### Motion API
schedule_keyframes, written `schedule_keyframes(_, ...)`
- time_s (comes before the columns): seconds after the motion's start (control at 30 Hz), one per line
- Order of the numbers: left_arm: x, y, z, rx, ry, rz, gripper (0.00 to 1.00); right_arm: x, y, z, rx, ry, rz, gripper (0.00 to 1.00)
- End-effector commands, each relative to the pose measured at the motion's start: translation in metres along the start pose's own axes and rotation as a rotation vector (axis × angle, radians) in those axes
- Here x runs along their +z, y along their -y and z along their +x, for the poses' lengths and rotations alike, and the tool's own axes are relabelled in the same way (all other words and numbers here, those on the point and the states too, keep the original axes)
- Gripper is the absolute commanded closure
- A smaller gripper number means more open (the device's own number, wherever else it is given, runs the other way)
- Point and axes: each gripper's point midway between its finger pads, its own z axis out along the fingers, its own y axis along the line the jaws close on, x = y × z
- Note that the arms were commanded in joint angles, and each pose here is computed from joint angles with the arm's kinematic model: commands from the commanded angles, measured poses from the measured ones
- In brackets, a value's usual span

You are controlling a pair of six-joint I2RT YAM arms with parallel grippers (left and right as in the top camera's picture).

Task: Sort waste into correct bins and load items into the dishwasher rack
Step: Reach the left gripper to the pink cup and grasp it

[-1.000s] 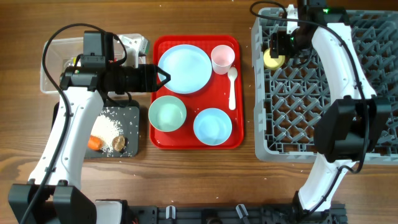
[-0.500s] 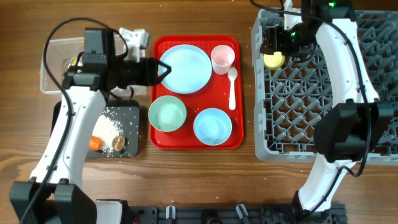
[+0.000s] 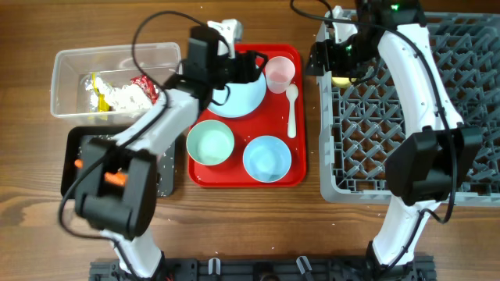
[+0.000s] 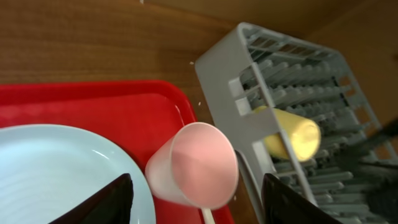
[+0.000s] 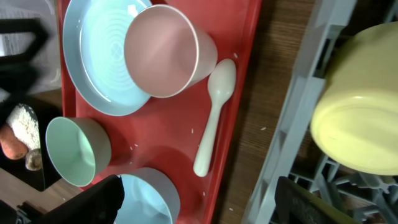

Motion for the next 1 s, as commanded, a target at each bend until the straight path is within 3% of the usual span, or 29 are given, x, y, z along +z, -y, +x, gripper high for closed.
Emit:
schedule_keyframes(0.0,0.024,-0.008,0.013,-0.034,0.009,-0.045,0.33,-0.008,-0.006,-0.003,-0.028,0.025,0.022,0.19)
schedule_keyframes(0.4,0.046,-0.025,0.042,-0.009,0.003,-0.221,0.42,-0.008,-0.004,-0.003,-0.024,0.025,0.034,0.18)
schedule_keyframes(0.7,0.052,-0.027,0.051,-0.006,-0.012,-0.229,0.43,-0.008,-0.004,-0.003,-0.025,0.025,0.034,0.18)
schedule_keyframes(0.83,0.054,-0.03,0.055,-0.008,-0.02,-0.234,0.65,-0.008,-0.004,-0.003,-0.025,0.025,0.034,0.18)
schedule_keyframes(0.97,0.054,-0.03,0.054,-0.008,-0.02,-0.234,0.66,-0.008,-0.004,-0.003,-0.025,0.025,0.034,0.18)
